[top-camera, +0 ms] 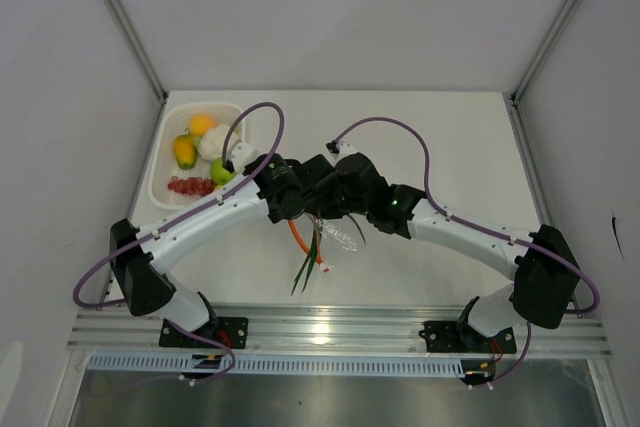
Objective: Place the food in the zip-top bag and seal the zipper
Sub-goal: Place the fake vegetable in the zipper food storage bag.
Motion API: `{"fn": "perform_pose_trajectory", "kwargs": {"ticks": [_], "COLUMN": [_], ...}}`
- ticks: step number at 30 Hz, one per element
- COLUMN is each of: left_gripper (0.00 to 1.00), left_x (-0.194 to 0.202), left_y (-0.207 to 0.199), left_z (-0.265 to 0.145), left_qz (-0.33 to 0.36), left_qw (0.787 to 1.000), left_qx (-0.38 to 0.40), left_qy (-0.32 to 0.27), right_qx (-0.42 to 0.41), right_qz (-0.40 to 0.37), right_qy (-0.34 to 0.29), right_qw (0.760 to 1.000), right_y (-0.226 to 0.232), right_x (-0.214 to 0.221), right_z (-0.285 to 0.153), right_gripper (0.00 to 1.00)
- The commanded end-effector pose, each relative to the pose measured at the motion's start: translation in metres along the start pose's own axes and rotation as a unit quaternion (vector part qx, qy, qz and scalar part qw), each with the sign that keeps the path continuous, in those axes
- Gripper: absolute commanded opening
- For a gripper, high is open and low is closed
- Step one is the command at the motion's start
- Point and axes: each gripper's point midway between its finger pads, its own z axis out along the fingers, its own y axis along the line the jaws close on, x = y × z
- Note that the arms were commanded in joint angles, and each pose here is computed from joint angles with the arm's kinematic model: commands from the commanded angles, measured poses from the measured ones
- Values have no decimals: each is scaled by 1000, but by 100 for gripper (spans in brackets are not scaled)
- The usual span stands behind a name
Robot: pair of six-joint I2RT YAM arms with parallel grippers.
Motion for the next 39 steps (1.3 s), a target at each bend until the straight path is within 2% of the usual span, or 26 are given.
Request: {"fn": "perform_pose_trajectory", "kwargs": {"ticks": [1,7,14,19,21,22,23,29,35,38,39], "left_gripper": [12,18,39,42,48,59,63,68,80,89,97], "left_x": [-18,-16,-17,-16,-15,-15,-15,-20,-35,-44,-46], "left_y": [20,19,25,24,24,25,25,31,32,30,28], "left_z": [1,5,5,4,4,4,4,6,3,-3,-6], "left_qz": [56,73,82,84,89,91,91,94,90,95,95], "left_qw": [996,995,994,994,994,993,993,992,992,992,992], "left_qx": [-38,-40,-43,-43,-45,-45,-45,-43,-29,-17,-11], "left_qy": [-51,-62,-59,-54,-53,-53,-53,-65,-80,-82,-80], "right_qx": [-31,-28,-31,-37,-36,-35,-37,-42,-45,-45,-42], "right_qz": [-3,-4,3,10,11,11,10,12,9,9,8], "right_qy": [-9,-5,-1,4,3,4,4,2,5,5,8], "right_qw": [999,1000,1000,999,999,999,999,999,999,999,999], "right_y": [26,25,26,29,29,29,30,32,34,33,30], "right_x": [-6,-2,1,2,1,2,1,0,2,3,5], "right_z": [-3,0,0,1,-1,-1,-2,-6,-10,-11,-11], "right_gripper": [0,0,0,0,0,0,0,0,0,0,0]}}
